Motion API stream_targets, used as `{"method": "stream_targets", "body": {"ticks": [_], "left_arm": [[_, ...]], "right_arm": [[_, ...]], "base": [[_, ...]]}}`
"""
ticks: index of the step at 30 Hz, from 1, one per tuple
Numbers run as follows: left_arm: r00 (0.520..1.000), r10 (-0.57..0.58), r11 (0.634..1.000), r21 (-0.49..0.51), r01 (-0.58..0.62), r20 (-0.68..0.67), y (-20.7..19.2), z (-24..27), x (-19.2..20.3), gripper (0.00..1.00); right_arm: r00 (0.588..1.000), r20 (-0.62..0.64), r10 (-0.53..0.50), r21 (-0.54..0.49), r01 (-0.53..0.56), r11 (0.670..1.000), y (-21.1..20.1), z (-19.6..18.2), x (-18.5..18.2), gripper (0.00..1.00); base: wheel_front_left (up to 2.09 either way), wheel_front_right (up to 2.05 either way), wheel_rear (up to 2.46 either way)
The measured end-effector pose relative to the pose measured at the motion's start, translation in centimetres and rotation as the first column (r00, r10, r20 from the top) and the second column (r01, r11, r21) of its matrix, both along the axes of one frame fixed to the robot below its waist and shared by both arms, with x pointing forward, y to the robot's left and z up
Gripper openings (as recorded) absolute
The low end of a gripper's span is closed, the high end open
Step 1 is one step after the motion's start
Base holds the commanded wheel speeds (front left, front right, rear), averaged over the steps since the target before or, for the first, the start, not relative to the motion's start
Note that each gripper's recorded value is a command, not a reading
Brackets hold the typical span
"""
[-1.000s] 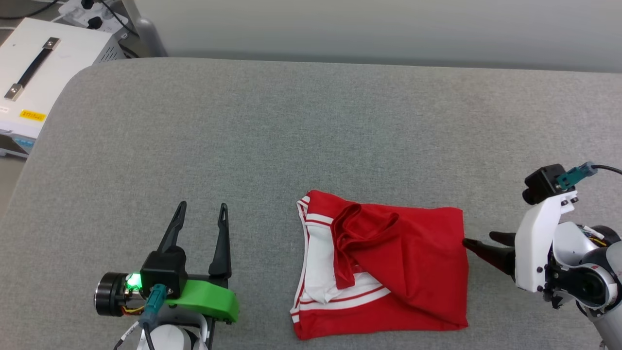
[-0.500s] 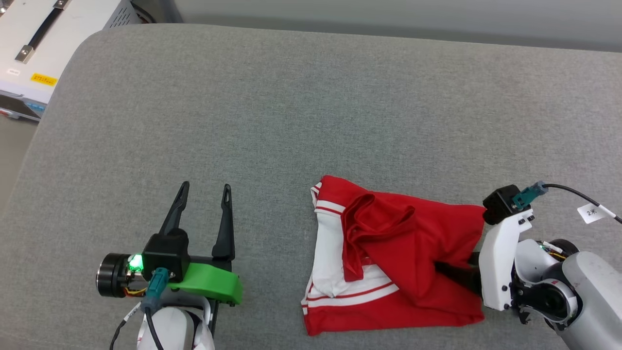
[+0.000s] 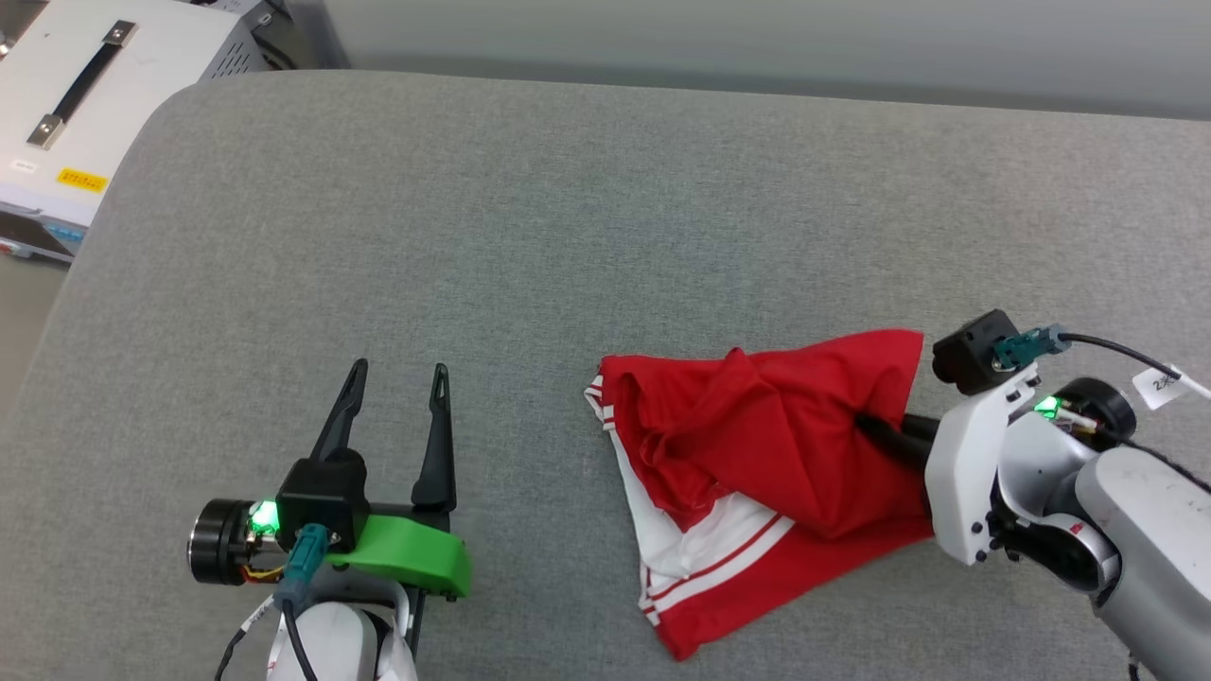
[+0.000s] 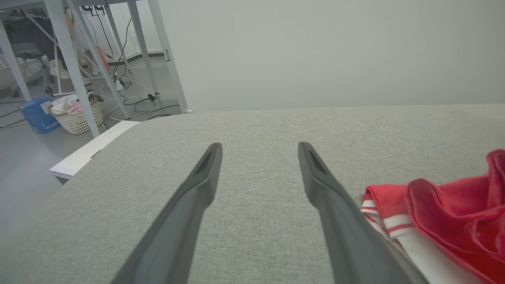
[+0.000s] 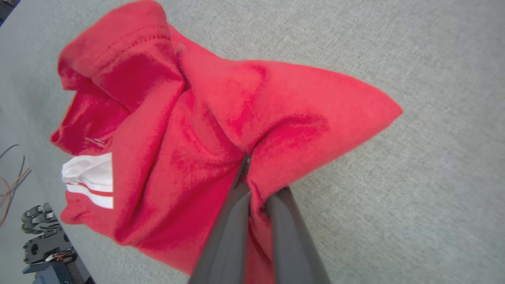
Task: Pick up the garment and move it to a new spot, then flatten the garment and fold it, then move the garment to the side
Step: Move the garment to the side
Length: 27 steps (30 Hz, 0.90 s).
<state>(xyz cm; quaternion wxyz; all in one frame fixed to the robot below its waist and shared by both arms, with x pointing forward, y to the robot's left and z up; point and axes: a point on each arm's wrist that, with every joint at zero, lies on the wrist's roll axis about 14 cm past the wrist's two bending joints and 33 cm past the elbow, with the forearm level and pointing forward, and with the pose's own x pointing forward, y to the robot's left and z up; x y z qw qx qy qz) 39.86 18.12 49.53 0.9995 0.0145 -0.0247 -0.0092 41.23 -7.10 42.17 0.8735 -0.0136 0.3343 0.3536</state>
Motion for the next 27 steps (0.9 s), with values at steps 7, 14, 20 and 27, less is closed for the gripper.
{"method": "stream_targets", "body": {"ticks": [7, 14, 20, 27], "left_arm": [[0.999, -0.046, 0.999, -0.011, 0.046, 0.006, -1.6, 0.1, 0.1, 1.00], [0.991, -0.131, 0.991, -0.025, 0.131, 0.026, -4.6, 0.5, 1.3, 1.00], [0.975, -0.220, 0.975, -0.037, 0.221, 0.031, -7.9, 0.3, 2.7, 1.00], [0.956, -0.292, 0.955, -0.040, 0.293, 0.026, -10.4, -0.6, 4.2, 1.00]], "right_arm": [[0.978, 0.209, 0.028, -0.086, -0.010, 0.996, -2.9, 4.7, 1.3, 0.00], [0.955, 0.297, -0.020, -0.155, 0.069, 0.985, -7.6, 7.5, 1.0, 0.00], [0.937, 0.322, -0.137, -0.194, 0.206, 0.959, -13.3, 8.6, 0.4, 0.00], [0.912, 0.298, -0.282, -0.244, 0.359, 0.901, -19.7, 7.8, 0.1, 0.00]], "base": [[0.00, 0.00, 0.00], [0.00, 0.00, 0.00], [0.00, 0.00, 0.00], [0.00, 0.00, 0.00]]}}
